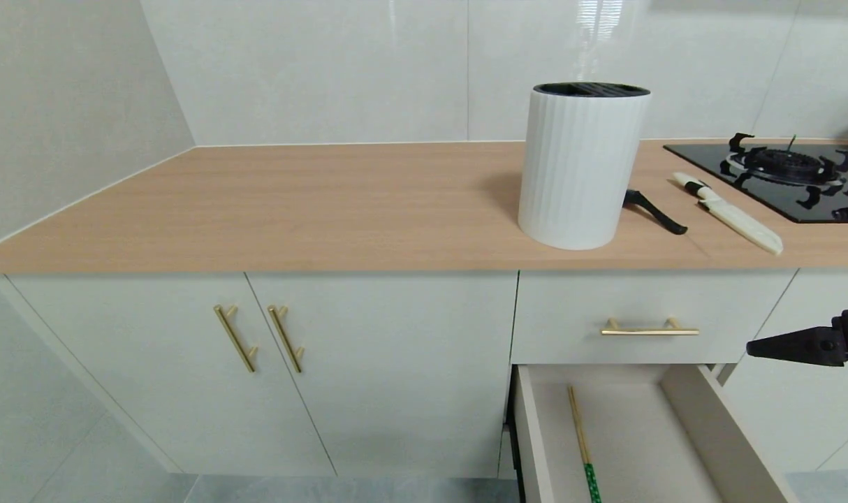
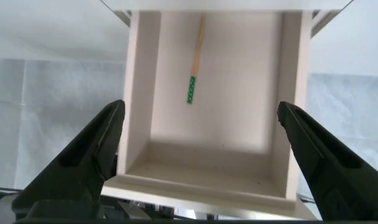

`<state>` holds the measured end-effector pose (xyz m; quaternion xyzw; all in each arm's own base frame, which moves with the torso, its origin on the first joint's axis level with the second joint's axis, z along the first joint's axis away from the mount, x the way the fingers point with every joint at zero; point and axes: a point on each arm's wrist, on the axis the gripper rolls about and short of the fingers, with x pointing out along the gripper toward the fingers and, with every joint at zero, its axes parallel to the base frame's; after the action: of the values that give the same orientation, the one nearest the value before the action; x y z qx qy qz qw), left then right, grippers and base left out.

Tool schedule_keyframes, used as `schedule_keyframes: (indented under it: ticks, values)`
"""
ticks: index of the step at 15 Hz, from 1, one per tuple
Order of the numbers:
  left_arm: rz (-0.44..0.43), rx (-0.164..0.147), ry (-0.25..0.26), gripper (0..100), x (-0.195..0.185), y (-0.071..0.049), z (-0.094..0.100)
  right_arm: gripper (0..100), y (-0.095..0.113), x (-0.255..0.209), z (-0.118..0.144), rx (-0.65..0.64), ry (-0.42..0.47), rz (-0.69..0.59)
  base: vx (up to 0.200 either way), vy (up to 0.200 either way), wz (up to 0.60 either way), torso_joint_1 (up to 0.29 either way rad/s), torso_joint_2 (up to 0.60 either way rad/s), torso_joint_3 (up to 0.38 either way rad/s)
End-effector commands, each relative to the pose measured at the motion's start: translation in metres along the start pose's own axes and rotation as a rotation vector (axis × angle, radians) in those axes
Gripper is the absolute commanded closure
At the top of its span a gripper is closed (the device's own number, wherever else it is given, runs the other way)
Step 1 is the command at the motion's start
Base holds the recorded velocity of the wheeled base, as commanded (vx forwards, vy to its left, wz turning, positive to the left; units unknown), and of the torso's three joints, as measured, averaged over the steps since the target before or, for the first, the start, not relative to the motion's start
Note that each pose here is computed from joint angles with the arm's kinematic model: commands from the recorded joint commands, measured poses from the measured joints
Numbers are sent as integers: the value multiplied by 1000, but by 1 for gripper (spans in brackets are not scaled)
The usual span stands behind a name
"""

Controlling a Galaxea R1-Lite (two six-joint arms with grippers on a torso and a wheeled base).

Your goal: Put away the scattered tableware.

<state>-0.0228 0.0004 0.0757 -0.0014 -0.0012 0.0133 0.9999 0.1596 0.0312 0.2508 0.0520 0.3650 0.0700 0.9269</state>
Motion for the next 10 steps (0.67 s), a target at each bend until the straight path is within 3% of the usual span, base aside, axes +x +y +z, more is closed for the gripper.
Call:
schedule_keyframes:
  ticks: [1,7,10]
  values:
    - [1,0,1,0,0,0,0,0,0,0,0,-5,1,1,0,0,0,183,-471,-310]
    - [1,0,1,0,0,0,0,0,0,-2,-4,-28,-2,2,0,0,0,191,-470,-291]
    - [1,0,1,0,0,0,0,0,0,-4,-1,-107,-40,16,0,0,0,84,-198,-116]
